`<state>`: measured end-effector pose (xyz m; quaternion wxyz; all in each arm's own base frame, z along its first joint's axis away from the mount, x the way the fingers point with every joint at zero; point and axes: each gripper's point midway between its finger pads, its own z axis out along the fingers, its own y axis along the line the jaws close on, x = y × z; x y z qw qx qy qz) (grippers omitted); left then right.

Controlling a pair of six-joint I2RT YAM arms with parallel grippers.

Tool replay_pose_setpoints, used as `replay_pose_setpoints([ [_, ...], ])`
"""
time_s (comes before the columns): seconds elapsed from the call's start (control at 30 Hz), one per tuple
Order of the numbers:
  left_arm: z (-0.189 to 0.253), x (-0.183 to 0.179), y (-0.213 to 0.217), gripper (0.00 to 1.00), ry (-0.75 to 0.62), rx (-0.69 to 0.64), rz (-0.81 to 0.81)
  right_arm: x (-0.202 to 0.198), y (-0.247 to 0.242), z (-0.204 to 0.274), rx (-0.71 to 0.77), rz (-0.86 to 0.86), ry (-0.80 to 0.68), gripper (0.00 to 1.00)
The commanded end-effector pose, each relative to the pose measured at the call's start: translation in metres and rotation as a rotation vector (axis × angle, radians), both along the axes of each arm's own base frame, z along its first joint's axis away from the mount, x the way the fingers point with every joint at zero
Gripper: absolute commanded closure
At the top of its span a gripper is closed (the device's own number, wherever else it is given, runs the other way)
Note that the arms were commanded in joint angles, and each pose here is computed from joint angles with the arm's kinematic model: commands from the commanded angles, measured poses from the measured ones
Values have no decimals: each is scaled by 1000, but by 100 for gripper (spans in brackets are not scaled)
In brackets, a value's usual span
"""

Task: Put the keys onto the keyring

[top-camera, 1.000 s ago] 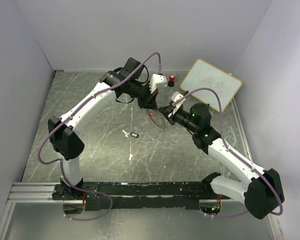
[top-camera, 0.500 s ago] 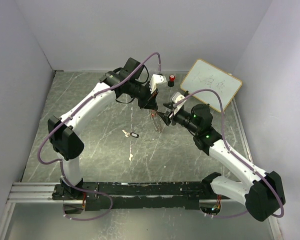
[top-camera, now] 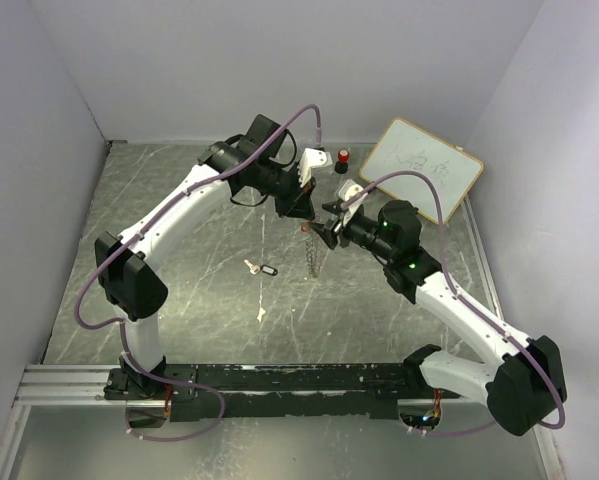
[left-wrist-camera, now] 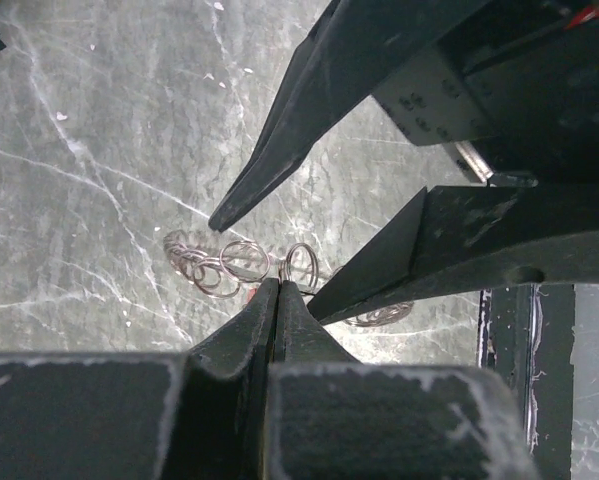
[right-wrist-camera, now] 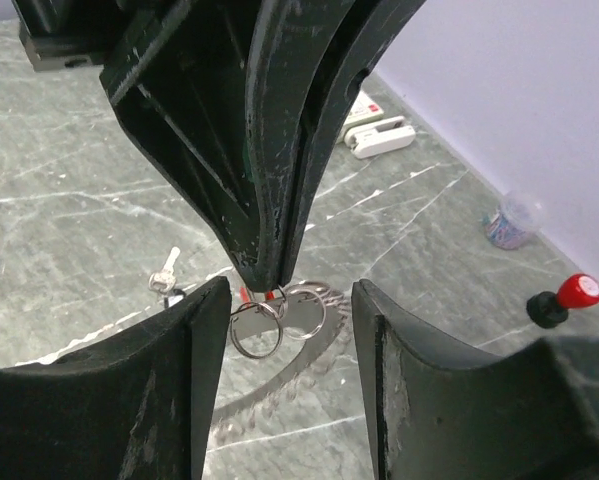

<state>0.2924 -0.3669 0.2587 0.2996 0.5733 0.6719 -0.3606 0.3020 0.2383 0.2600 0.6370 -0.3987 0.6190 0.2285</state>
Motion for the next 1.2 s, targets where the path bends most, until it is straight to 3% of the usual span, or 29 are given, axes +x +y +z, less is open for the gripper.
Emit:
replay_pose_setpoints([
  [0.0, 35, -7, -4, 93, -53, -80, -41, 0, 10, 3, 20, 44, 22, 48],
  [0.13, 36, -8, -3, 93, -57, -79, -50, 1, 14, -3, 7, 63, 38, 47],
  [0.27, 36, -11, -4, 93, -53, -87, -64, 0, 15, -1, 12, 80, 14, 55],
  [0.43, 34, -12, -3, 93, -47, -88, -69, 3, 18, 2, 11, 83, 3, 99],
  [0.87, 39, -4, -4, 92, -68, -94, -17, 3, 7, 11, 56, 21, -47, 100],
  [1.0, 51, 11, 0, 51, -114, -115, 70, 5, 5, 12, 58, 9, -32, 100],
  [1.17, 87, 33, 22, 42, -226, -210, 252, 8, 1, 14, 70, -15, -22, 100],
])
